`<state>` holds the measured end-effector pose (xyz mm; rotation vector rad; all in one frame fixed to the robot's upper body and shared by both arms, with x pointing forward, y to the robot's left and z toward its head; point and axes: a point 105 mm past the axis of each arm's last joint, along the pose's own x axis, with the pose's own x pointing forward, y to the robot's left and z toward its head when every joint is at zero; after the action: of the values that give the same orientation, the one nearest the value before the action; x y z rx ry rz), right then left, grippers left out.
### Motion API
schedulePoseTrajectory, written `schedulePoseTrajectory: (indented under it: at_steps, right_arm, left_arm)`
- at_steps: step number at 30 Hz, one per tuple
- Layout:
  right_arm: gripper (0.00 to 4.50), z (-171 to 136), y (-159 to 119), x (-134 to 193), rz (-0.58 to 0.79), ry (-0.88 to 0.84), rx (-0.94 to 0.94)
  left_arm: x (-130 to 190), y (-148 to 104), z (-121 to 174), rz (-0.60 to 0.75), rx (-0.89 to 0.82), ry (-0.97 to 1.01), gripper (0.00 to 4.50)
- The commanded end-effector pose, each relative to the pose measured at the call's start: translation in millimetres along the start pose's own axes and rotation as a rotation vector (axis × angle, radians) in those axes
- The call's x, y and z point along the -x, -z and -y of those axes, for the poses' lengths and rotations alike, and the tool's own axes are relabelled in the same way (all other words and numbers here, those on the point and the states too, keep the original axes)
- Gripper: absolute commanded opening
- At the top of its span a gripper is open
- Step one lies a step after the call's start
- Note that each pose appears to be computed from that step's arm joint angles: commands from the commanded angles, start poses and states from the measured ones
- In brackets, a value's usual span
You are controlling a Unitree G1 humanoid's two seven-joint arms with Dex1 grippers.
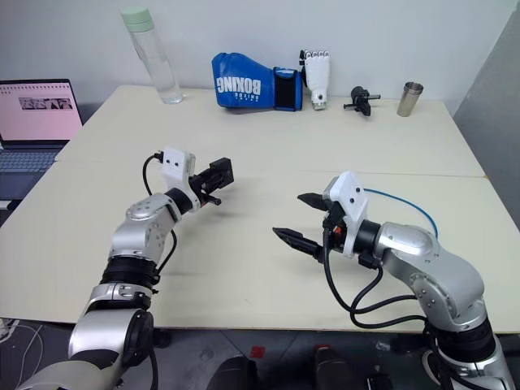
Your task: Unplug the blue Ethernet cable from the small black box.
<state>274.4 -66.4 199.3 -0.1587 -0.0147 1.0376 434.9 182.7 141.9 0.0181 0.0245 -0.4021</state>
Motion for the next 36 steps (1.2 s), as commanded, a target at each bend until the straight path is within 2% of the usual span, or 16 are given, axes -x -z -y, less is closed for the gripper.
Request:
schedulePoseTrajectory:
  at_steps: [1, 8, 15, 20, 26, 31, 36]
  right_arm:
    - [4.50, 2, -5, 4, 0.033, 0.023, 0.042]
    - [4.50, 13, 0, 8, 0.018, 0.074, 0.031]
    - [4.50, 21, 1, 17, -0.002, 0.125, 0.026]
    - [4.50, 28, 2, 30, -0.028, 0.147, 0.018]
    - [4.50, 49, 3, 64, -0.111, 0.149, -0.043]
    - [4.50, 64, 8, 99, -0.210, 0.135, -0.101]
    - [4.50, 73, 2, 118, -0.230, 0.138, -0.144]
  left_arm:
    - [-11, -5, -3, 0.051, -0.028, -0.052, 1.48]
    - [-15, 14, 1, 0.023, -0.023, -0.041, 3.09]
    - [-2, 0, -7, 0.062, -0.026, 0.004, 4.42]
    - [22, -27, -20, 0.053, -0.070, 0.072, 4.42]
    - [78, -58, -37, -0.121, -0.142, 0.271, 4.42]
    - [114, -65, -56, -0.267, -0.209, 0.347, 4.42]
    - [132, -67, -63, -0.323, -0.224, 0.391, 4.42]
